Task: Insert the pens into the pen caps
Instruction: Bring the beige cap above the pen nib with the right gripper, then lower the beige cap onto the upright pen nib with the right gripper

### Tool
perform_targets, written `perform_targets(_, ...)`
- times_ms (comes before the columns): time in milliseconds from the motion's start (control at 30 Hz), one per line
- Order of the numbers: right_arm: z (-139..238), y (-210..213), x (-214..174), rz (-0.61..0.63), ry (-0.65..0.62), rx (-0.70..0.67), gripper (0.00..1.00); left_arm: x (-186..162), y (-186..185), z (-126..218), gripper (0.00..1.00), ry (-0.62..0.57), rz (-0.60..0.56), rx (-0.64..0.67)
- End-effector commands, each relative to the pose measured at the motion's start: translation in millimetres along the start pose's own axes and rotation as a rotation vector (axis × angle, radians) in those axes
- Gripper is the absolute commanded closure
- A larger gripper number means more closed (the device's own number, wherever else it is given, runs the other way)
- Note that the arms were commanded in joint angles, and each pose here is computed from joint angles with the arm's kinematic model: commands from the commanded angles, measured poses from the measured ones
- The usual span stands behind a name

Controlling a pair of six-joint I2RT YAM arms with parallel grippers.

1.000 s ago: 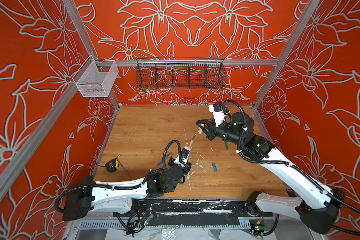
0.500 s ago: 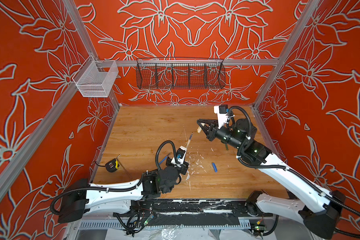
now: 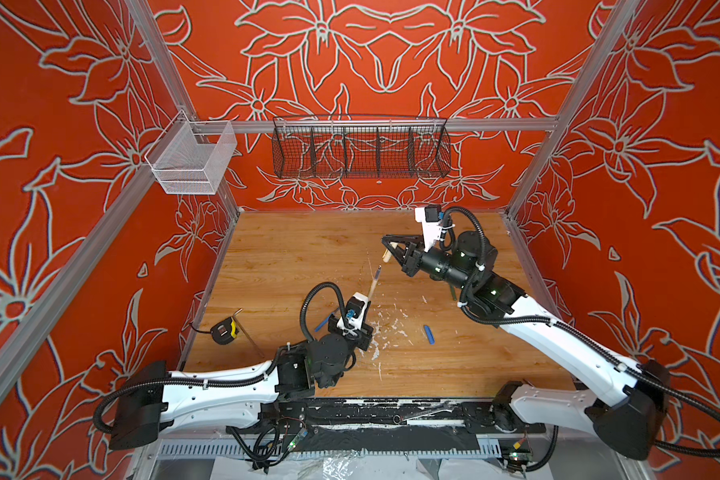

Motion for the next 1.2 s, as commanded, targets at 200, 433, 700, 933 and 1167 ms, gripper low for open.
perform_targets(200, -2, 24, 20, 0.008, -0.035, 0.120, 0.95, 1, 1, 2, 1.00, -0.007, 0.023, -0.010)
perform_targets(433, -8, 27, 19, 0.030, 0.054, 0.128, 0.95, 0, 1, 2, 1.00, -0.002, 0.022, -0.014)
perform_targets(700, -10, 27, 14, 0.054, 0.130, 0.099, 0.96, 0, 2, 2, 1.00, -0.001, 0.028, -0.016)
perform_targets(933, -8, 27, 12, 0.062, 0.144, 0.091, 0.96, -1, 3, 1, 1.00, 0.003, 0.035, -0.018)
perform_targets(1167, -3, 29, 15, 0.078, 0.135, 0.079, 0.96, -2, 3, 2, 1.00, 0.005, 0.044, -0.026)
Point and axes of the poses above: each gripper's point midway between its finger pads, its own z axis back along the fingers, its own y axis along the line the jaws close on, x = y × z, the point moved 9 cm from there along z, back along the fingers, and after that the axes turned 11 degrees about -z, right-handed, at the moved point
